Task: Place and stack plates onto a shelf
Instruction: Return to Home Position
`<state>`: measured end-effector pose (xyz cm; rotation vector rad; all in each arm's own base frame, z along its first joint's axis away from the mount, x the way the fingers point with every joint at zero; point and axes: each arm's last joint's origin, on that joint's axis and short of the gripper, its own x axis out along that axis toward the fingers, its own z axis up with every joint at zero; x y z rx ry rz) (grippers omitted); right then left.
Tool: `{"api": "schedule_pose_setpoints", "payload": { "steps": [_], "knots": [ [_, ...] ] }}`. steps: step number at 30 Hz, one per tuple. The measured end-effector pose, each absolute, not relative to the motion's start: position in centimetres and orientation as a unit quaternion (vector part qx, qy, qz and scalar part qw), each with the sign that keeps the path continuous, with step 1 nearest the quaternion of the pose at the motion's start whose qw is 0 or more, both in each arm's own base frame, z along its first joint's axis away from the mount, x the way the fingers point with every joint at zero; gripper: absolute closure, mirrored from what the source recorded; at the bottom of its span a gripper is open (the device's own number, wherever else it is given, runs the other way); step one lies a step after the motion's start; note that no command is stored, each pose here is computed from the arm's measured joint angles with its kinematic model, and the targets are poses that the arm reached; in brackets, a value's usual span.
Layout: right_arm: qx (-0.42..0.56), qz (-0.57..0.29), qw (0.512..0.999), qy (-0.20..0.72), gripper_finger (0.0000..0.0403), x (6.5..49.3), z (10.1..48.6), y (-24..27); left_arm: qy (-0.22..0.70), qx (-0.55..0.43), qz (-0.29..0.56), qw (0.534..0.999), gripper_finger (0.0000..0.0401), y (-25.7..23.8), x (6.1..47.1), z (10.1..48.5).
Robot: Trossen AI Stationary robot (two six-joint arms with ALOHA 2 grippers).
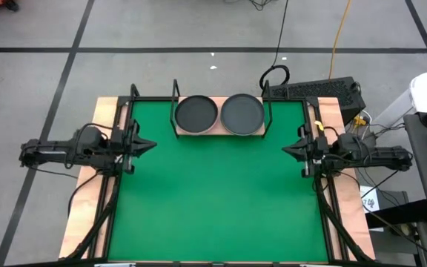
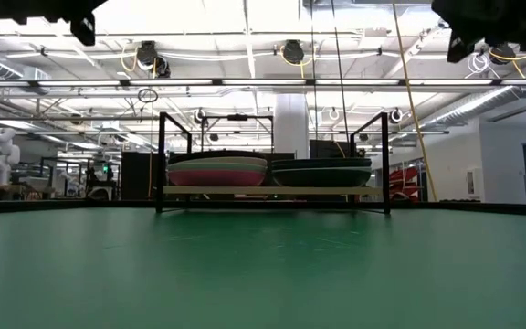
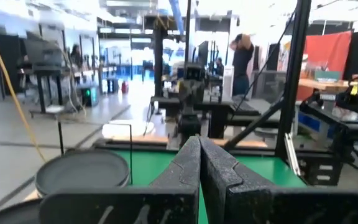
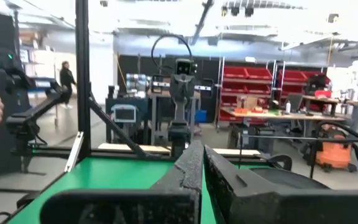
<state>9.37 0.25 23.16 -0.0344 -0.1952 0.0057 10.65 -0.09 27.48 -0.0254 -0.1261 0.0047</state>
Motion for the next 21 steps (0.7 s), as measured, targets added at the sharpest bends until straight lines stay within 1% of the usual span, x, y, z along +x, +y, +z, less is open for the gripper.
{"api": "schedule_pose_setpoints", "payload": {
  "steps": [5,10,14,21],
  "knots": [
    [-0.027,-0.001,0.994,-0.109,0.0403,9.2,21.7,0.2,-0.081,0.001,0.011,0.997,0.04,0.0,10.6,25.1],
    [-0.038,-0.003,0.993,-0.113,0.0403,9.1,21.3,0.2,-0.113,0.005,0.021,0.993,0.04,0.0,11.0,22.4],
    [-0.062,-0.007,0.991,-0.118,0.0403,8.9,21.1,0.2,-0.166,0.005,0.022,0.986,0.04,0.1,10.9,20.4],
    [-0.085,-0.014,0.989,-0.118,0.0403,8.9,20.8,0.2,-0.154,0.002,0.001,0.988,0.04,0.2,11.0,19.8]
  ]
}}
